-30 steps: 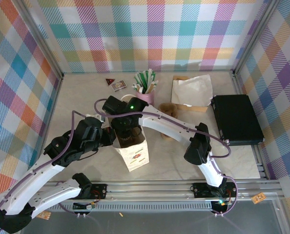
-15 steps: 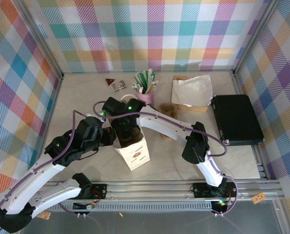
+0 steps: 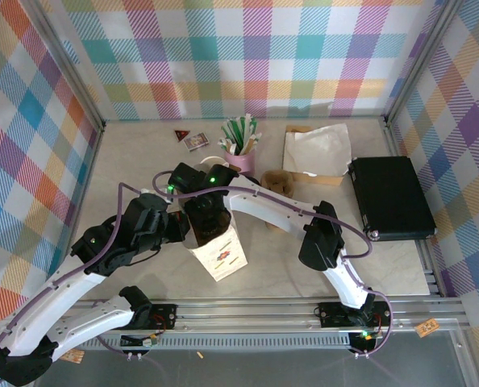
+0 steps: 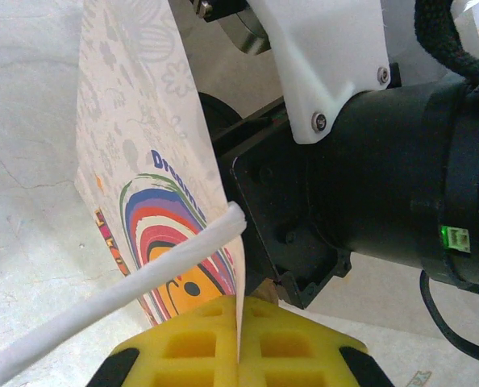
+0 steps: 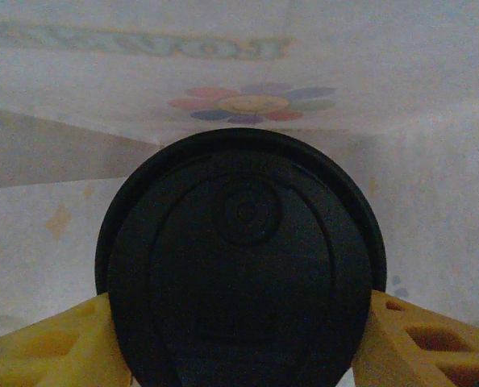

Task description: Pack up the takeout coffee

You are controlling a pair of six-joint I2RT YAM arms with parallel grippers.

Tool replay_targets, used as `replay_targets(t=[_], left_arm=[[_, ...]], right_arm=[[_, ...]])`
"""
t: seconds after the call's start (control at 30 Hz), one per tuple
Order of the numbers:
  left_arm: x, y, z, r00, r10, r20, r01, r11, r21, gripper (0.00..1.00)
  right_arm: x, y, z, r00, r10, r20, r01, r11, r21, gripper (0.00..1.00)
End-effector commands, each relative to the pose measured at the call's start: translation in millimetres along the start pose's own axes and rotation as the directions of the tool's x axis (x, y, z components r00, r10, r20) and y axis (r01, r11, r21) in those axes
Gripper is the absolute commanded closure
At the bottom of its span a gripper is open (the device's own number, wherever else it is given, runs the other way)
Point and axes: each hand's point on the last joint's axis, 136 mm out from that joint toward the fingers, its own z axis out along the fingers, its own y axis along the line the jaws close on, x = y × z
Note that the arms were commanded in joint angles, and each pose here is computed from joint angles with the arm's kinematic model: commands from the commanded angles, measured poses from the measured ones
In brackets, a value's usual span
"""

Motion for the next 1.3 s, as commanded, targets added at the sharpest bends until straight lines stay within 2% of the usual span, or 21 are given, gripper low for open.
replay_targets(t=[0.0, 0.4, 0.63, 0.8, 0.9, 1.07, 1.27], left_arm=[[2, -2, -4, 1.0, 0.022, -0.015, -0.022, 1.0, 0.003, 1.0], [-1, -4, -5, 0.999, 0.031, -0.013, -0.031, 1.0, -0.002, 1.0], [-3, -3, -7, 0.999, 0.041, -0.009, -0.041, 0.999, -0.011, 1.0], [-3, -4, -8, 0.998, 0.056, -0.011, -0.057, 0.998, -0.005, 1.0], [-4, -2, -9, 0.998, 0.061, -0.005, -0.061, 0.998, -0.014, 1.0], [-5, -3, -9, 0.998, 0.068, -0.006, -0.068, 0.997, -0.018, 1.0], [-5, -3, -8, 0.997, 0.073, -0.008, -0.073, 0.997, -0.022, 1.0]], right_arm=[[13, 0, 16, 0.997, -0.043, -0.061, 0.044, 0.999, 0.012, 0.58], [30, -1, 39, 0.989, -0.06, -0.137, 0.06, 0.998, -0.002, 0.55], [22, -3, 35, 0.99, -0.031, -0.139, 0.032, 0.999, -0.001, 0.48], [18, -2, 28, 0.991, -0.023, -0.134, 0.024, 1.0, 0.002, 0.39], [9, -3, 19, 0.994, -0.025, -0.107, 0.025, 1.0, 0.005, 0.28], [-6, -1, -1, 0.998, -0.024, -0.062, 0.024, 1.0, -0.007, 0.17], [-8, -2, -10, 0.998, -0.021, -0.053, 0.021, 1.0, -0.007, 0.09]])
